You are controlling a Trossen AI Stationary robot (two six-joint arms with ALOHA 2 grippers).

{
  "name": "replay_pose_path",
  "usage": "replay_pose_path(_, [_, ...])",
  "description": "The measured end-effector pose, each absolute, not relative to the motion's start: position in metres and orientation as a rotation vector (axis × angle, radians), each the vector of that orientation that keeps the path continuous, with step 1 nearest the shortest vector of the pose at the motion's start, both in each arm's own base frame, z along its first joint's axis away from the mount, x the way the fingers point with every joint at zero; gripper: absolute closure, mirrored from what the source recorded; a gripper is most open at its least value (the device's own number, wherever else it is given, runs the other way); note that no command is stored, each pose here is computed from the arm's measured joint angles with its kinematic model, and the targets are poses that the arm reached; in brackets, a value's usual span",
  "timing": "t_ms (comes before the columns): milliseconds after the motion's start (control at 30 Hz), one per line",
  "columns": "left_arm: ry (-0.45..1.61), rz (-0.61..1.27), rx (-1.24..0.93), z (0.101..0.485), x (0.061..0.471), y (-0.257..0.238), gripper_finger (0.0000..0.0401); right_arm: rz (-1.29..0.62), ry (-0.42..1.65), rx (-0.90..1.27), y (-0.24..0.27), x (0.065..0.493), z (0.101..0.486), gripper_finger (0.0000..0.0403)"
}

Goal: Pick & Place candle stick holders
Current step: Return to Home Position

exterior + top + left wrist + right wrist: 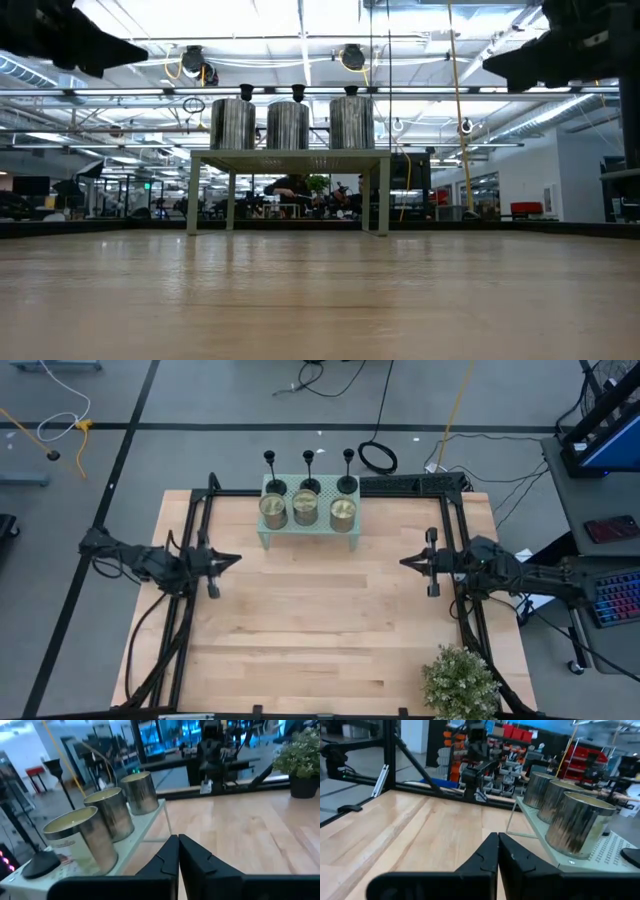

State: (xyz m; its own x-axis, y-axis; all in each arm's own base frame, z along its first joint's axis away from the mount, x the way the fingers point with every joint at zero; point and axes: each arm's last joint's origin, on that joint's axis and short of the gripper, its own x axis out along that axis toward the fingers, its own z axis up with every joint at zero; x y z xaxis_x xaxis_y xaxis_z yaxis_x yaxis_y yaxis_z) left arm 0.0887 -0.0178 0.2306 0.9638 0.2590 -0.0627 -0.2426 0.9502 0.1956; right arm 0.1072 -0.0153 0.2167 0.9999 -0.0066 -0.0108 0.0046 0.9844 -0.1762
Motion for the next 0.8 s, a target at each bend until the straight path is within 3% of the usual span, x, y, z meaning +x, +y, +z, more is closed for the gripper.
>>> replay_pose_path(467, [0.010, 0.264, 0.261, 0.172, 0.101, -0.023, 0.0371, -0.041, -0.035, -0.153, -0.021, 0.103, 0.189, 0.0403])
replay_pose_path(800, [0.019, 0.261, 0.247, 0.171, 0.102, -0.023, 0.0371, -0.053, -0.045, -0.104, -0.023, 0.100, 0.176, 0.0403])
